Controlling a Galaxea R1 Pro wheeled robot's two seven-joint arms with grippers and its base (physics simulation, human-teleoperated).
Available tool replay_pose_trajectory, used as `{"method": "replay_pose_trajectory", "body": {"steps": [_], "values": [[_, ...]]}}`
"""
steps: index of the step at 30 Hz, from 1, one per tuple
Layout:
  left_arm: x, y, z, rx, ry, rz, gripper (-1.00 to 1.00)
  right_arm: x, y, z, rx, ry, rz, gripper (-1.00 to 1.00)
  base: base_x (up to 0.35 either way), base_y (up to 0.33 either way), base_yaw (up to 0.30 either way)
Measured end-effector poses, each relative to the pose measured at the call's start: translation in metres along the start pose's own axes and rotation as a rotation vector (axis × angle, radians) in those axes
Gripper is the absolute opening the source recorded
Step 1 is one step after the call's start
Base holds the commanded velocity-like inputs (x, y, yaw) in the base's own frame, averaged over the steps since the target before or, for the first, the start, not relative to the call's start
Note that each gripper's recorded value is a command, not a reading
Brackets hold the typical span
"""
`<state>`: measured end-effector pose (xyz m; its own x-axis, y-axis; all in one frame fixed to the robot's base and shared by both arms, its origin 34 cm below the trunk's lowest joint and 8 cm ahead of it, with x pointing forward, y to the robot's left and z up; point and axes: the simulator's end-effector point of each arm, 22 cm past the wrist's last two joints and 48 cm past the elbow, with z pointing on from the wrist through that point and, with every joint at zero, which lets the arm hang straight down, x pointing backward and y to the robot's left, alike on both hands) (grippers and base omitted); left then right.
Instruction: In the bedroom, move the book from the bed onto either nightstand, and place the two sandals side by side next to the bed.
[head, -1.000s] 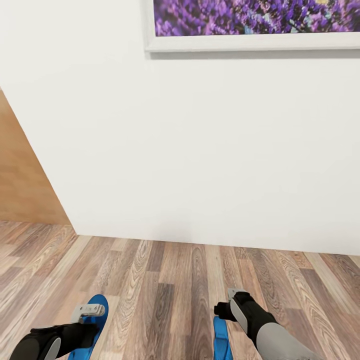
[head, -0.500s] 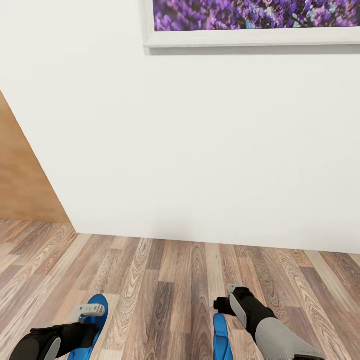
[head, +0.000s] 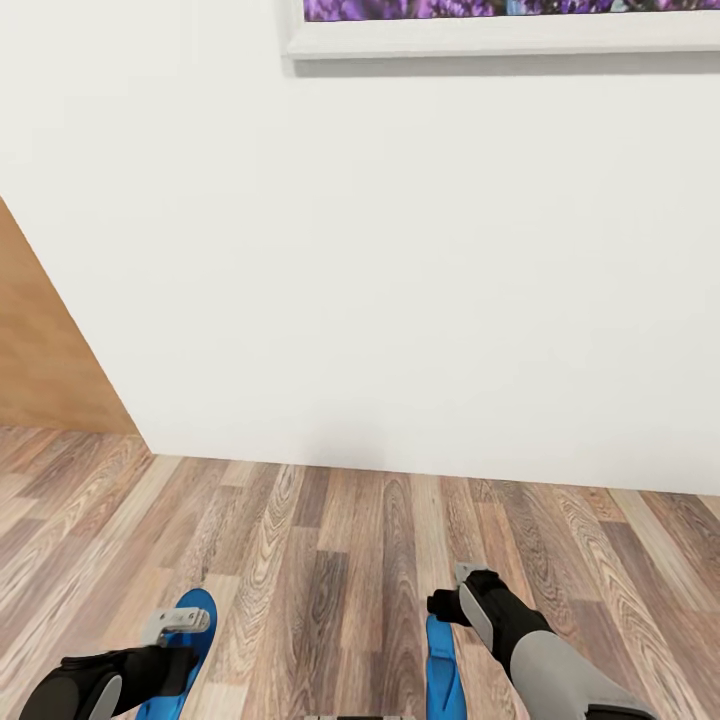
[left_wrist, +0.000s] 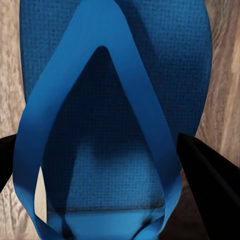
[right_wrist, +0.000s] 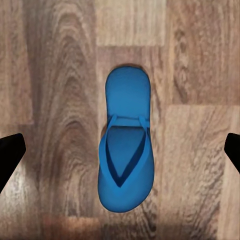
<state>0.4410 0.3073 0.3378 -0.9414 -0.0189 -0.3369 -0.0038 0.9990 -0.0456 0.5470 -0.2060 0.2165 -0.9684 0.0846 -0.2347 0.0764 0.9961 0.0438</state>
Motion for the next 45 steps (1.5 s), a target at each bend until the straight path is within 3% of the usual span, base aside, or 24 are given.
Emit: {"method": "replay_pose_trajectory", "body": {"steps": [10,19,26,45], "values": [[0.009,0.000,0.010,-0.001,0.033,-0.001,-1.00,0.012,-0.002,0.013,0.004,0.030,-0.003,1.00,0.000,0.000,0.000],[0.009,0.000,0.010,0.001,0.033,-0.001,-1.00,0.004,-0.001,0.011,0.005,0.017,-0.007,1.00,0.000,0.000,0.000],[0.018,0.001,0.018,0.001,0.061,-0.003,-1.00,0.005,-0.001,0.021,0.006,0.025,-0.010,1.00,0.000,0.000,0.000],[0.009,0.004,0.016,-0.004,0.050,-0.001,-1.00,-0.019,0.016,0.014,-0.013,-0.009,-0.018,1.00,0.000,0.000,0.000]]}}
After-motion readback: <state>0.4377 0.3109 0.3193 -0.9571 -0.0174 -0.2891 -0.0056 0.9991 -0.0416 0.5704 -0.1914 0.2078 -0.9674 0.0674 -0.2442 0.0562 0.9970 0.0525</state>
